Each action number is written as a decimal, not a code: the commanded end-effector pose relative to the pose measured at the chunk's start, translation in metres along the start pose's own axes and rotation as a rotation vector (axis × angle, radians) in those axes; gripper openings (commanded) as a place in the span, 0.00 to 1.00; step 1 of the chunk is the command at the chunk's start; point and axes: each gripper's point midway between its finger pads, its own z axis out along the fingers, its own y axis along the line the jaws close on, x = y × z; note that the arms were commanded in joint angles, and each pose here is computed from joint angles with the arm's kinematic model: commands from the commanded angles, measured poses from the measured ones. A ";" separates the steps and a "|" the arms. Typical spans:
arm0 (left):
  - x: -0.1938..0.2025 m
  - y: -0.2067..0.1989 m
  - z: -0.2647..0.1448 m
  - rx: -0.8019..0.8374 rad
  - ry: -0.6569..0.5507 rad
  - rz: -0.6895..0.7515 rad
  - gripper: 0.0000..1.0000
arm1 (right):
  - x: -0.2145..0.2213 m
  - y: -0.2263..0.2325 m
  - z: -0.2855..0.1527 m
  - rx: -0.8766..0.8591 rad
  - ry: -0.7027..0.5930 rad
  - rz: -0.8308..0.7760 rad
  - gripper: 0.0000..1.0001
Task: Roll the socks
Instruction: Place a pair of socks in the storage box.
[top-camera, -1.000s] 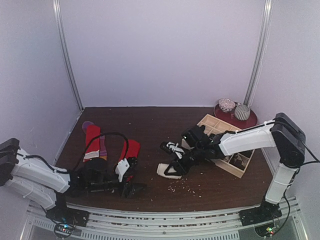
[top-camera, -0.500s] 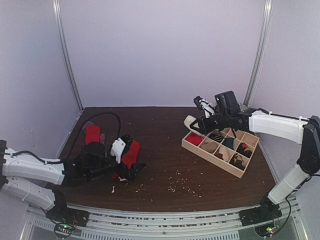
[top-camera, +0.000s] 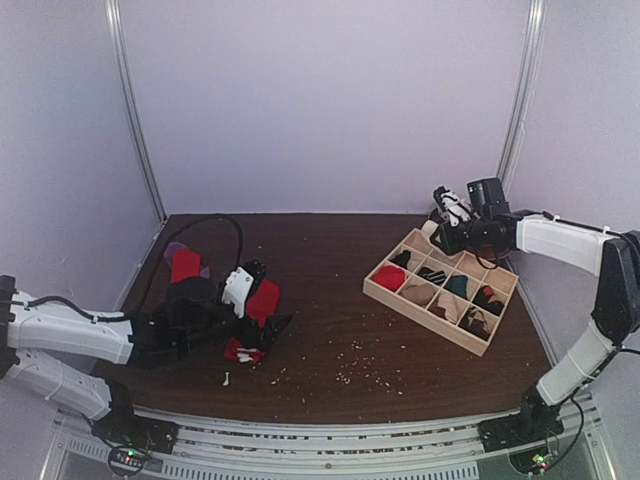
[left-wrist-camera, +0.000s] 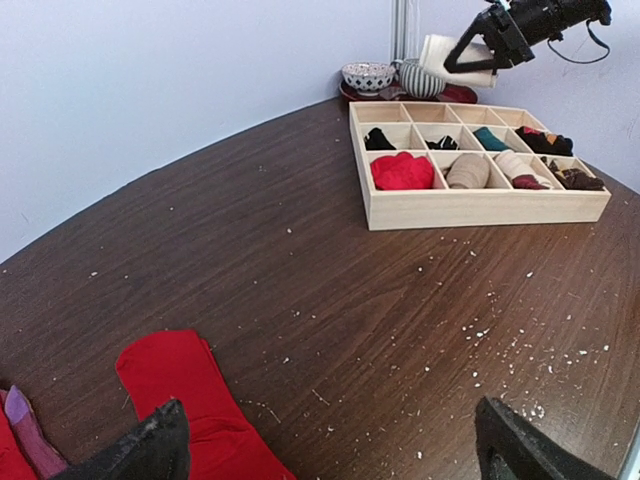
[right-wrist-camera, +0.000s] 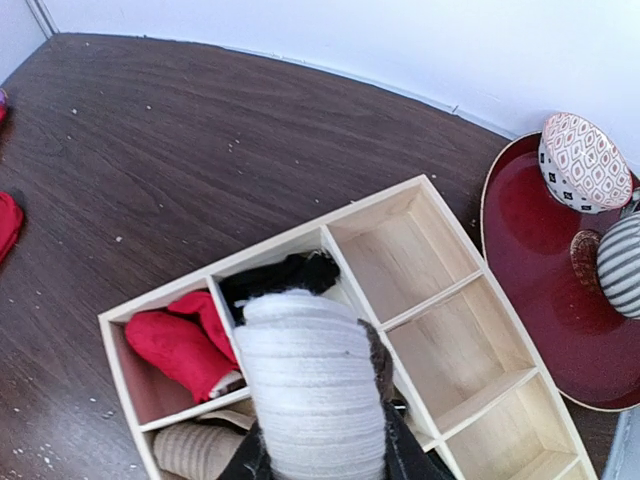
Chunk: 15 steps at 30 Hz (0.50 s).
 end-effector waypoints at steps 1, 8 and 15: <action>-0.024 -0.001 0.007 -0.002 -0.071 -0.001 0.98 | 0.010 -0.025 0.017 0.054 0.044 -0.061 0.02; -0.020 -0.006 0.018 0.010 -0.055 0.028 0.98 | 0.010 -0.056 0.036 0.143 0.036 0.080 0.02; -0.019 -0.008 0.013 0.027 -0.069 0.035 0.98 | 0.010 -0.078 0.045 0.214 0.021 0.136 0.02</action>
